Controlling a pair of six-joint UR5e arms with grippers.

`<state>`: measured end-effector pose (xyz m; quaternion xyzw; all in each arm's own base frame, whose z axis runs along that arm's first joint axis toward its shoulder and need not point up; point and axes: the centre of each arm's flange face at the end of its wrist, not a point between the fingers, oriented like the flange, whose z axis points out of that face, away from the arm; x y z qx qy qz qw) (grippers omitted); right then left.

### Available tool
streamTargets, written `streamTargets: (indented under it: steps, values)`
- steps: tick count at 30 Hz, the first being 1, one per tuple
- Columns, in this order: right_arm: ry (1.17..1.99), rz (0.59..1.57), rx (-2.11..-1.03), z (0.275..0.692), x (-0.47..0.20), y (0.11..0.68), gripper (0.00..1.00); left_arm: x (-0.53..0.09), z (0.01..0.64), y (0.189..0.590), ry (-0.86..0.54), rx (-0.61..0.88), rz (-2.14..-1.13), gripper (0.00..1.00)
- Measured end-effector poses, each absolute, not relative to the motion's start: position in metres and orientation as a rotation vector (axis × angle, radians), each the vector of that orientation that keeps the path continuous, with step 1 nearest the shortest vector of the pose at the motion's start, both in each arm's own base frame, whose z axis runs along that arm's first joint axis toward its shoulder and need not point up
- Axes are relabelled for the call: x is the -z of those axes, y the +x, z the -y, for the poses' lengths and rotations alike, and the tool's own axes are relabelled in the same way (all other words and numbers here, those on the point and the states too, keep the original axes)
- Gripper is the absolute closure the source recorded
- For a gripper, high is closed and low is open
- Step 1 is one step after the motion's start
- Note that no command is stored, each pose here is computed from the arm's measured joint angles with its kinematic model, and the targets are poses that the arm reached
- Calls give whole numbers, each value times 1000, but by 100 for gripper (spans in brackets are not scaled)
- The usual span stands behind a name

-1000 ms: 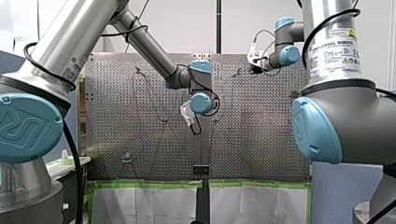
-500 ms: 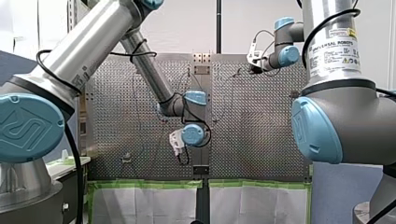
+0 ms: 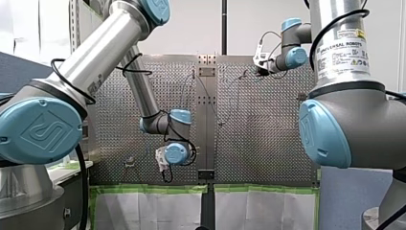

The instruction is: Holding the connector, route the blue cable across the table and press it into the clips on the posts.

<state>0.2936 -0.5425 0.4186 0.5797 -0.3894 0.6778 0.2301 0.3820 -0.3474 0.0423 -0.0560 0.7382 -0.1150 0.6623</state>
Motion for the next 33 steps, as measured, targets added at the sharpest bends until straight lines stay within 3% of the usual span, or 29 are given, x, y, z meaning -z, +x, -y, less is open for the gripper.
streamTargets:
  steps: [9,33]
  values:
    - [1590,1075,-1859,544,-418,291,100,-29,312,383,-123,257,-1673,0]
    - [1590,1075,-1859,544,-418,291,100,-28,309,383,-124,258,-1673,0]
